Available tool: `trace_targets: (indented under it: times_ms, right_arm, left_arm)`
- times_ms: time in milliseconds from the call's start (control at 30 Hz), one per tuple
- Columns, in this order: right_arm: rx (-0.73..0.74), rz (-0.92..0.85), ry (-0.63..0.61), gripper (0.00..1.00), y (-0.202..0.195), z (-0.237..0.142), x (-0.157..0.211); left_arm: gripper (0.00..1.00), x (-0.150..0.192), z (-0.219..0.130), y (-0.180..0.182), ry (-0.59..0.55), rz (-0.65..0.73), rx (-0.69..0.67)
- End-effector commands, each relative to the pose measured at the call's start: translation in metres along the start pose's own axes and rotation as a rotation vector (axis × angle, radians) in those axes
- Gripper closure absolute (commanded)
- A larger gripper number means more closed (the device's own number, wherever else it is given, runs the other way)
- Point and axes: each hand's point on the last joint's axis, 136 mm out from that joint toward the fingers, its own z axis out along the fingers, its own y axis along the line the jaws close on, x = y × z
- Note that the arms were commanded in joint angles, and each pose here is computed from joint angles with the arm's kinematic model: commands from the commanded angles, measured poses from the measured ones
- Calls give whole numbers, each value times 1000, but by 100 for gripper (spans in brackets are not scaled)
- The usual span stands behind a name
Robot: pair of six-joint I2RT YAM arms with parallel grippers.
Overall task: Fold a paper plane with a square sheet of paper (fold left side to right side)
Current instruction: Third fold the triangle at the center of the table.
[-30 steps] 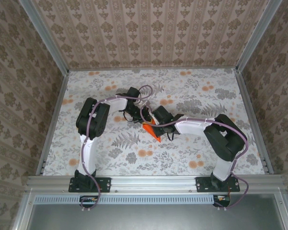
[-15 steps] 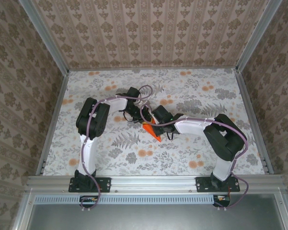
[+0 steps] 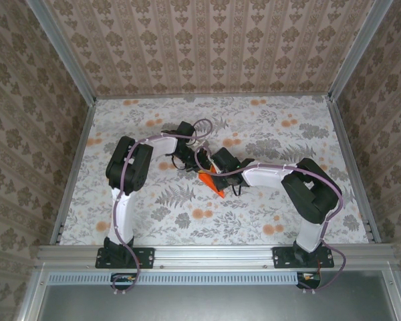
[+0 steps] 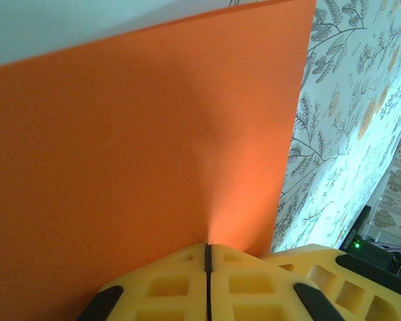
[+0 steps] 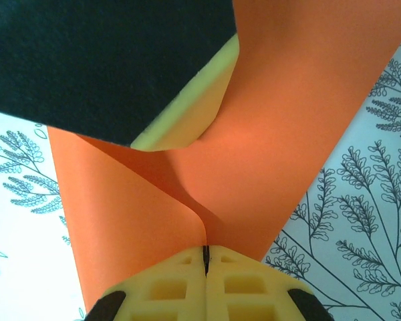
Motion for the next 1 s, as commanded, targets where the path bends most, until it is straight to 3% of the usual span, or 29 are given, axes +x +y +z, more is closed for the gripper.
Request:
trace_targets:
  times_ms: [0,200,533,700,967]
  right_arm:
    - [5,15,55,100,-3,7,13]
    - [-8,13,96,100,-1,12,25]
    - [-31,7,134,100,3,15,37]
    - [-35,7,138,100,3,15,39]
    - [-38,3,141,100,4,16,38]
  left_arm:
    - [90,14,13,25,42,-35,-75]
    - [82,8,0,15,19,-11,-74]
    - [71,-17,-52,-8,-101,60,-71]
    - [77,-16,-78,-9,-175,69,-46]
    - [86,17,-63,-30,-119,85,107]
